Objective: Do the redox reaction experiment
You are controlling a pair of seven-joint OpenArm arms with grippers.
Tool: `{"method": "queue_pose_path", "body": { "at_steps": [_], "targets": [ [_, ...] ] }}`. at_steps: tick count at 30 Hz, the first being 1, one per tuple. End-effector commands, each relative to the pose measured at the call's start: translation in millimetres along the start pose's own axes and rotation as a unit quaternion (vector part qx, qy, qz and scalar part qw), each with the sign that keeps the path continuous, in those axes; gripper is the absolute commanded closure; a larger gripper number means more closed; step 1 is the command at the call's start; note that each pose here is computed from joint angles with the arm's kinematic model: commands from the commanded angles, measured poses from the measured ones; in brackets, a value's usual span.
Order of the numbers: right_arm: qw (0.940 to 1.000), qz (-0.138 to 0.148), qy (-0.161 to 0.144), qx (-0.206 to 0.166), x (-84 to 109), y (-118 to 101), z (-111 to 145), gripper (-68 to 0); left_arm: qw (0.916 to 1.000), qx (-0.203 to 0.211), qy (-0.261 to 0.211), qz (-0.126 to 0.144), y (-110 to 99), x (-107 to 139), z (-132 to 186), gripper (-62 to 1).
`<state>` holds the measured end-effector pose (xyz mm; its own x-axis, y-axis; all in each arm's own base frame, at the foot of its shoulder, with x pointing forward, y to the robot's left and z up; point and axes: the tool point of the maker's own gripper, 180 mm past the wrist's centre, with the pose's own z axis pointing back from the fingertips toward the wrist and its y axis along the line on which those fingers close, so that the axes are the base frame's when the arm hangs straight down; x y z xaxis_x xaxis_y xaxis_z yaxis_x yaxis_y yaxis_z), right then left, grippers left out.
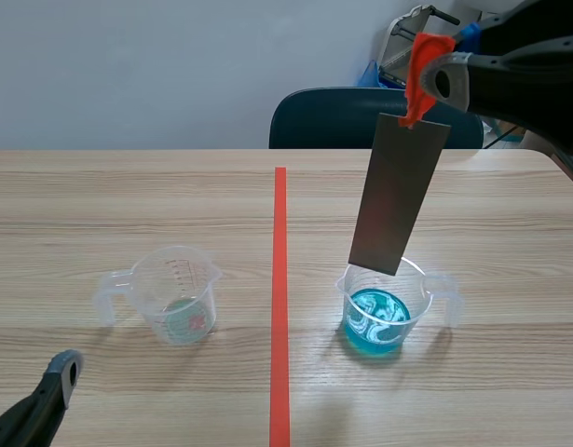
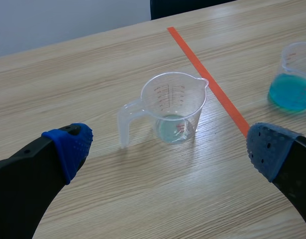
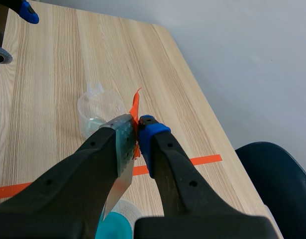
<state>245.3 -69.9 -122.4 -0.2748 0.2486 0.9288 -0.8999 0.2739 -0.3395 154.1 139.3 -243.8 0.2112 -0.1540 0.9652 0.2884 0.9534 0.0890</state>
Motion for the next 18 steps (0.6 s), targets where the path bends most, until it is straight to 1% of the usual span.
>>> {"method": "queue_pose_path", "body": {
  "at_steps": [1, 18],
  "targets": [
    [0.9999, 0.01, -0.01, 0.001, 9.8, -3.6, 1.6, -0.8, 0.9998, 0.0, -0.018, 0.006, -1.8, 10.0, -1.8, -62.3],
    [0.9999, 0.01, -0.01, 0.001, 9.8, -3.6, 1.6, -0.8, 0.9998, 0.0, -0.021, 0.006, -1.8, 11.3, -1.7, -62.3]
  ]
}}
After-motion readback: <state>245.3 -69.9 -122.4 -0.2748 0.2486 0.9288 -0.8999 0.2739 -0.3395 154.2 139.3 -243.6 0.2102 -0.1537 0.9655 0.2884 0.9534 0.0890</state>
